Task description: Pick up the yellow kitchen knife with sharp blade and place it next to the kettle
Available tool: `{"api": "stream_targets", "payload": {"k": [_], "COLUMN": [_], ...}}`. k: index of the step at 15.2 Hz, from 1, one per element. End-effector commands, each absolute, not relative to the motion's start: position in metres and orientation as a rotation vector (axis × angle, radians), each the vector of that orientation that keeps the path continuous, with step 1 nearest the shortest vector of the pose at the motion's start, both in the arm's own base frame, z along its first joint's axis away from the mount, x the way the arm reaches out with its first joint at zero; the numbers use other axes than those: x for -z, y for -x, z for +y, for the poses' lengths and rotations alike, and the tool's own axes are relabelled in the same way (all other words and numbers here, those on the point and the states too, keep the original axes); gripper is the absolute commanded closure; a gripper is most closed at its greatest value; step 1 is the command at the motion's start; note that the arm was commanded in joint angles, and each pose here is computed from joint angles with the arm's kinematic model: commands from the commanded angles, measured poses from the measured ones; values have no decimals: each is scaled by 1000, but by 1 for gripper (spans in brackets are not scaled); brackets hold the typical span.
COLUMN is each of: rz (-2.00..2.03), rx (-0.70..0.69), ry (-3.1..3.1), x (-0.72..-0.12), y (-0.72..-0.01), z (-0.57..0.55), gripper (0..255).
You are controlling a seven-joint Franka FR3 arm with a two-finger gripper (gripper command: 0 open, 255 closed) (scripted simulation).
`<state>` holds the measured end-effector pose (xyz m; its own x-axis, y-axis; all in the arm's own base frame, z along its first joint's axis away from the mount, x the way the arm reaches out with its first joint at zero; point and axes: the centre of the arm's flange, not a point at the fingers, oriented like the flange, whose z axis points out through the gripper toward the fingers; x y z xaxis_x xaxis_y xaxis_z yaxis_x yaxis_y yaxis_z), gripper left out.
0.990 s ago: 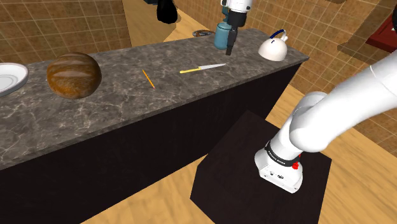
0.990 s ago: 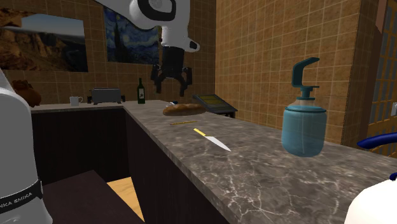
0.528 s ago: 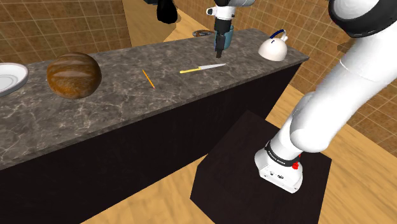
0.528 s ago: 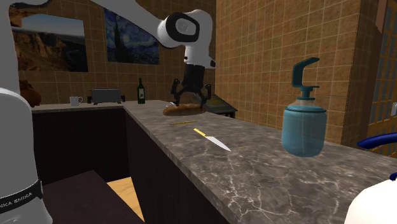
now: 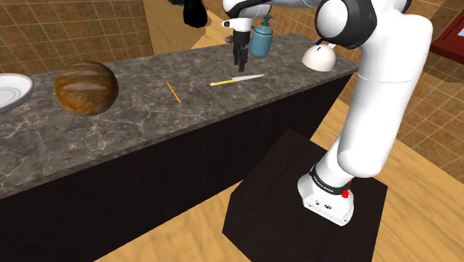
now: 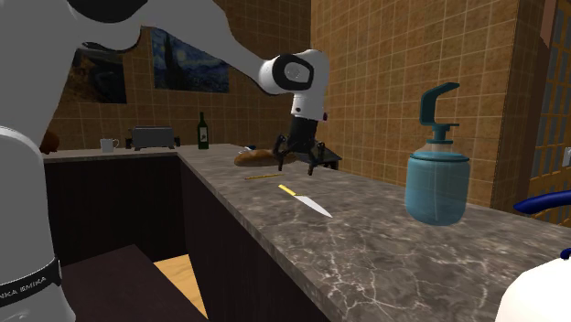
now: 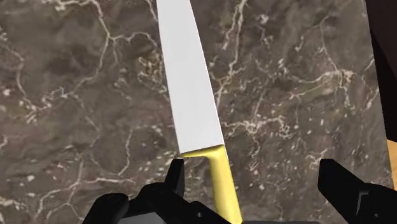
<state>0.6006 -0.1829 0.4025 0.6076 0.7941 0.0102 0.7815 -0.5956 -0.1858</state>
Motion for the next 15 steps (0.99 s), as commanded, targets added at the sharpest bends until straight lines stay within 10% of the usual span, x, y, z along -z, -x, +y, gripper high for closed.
{"api": "stream_targets", "payload": {"k": [1,15], "rz": [-1401,-1456], "rx": [-113,-117], "ry": [2605,2569], "x": [-384,-334], "y": [-622,-631], "z": [-184,-177], "gripper": [0,0]}}
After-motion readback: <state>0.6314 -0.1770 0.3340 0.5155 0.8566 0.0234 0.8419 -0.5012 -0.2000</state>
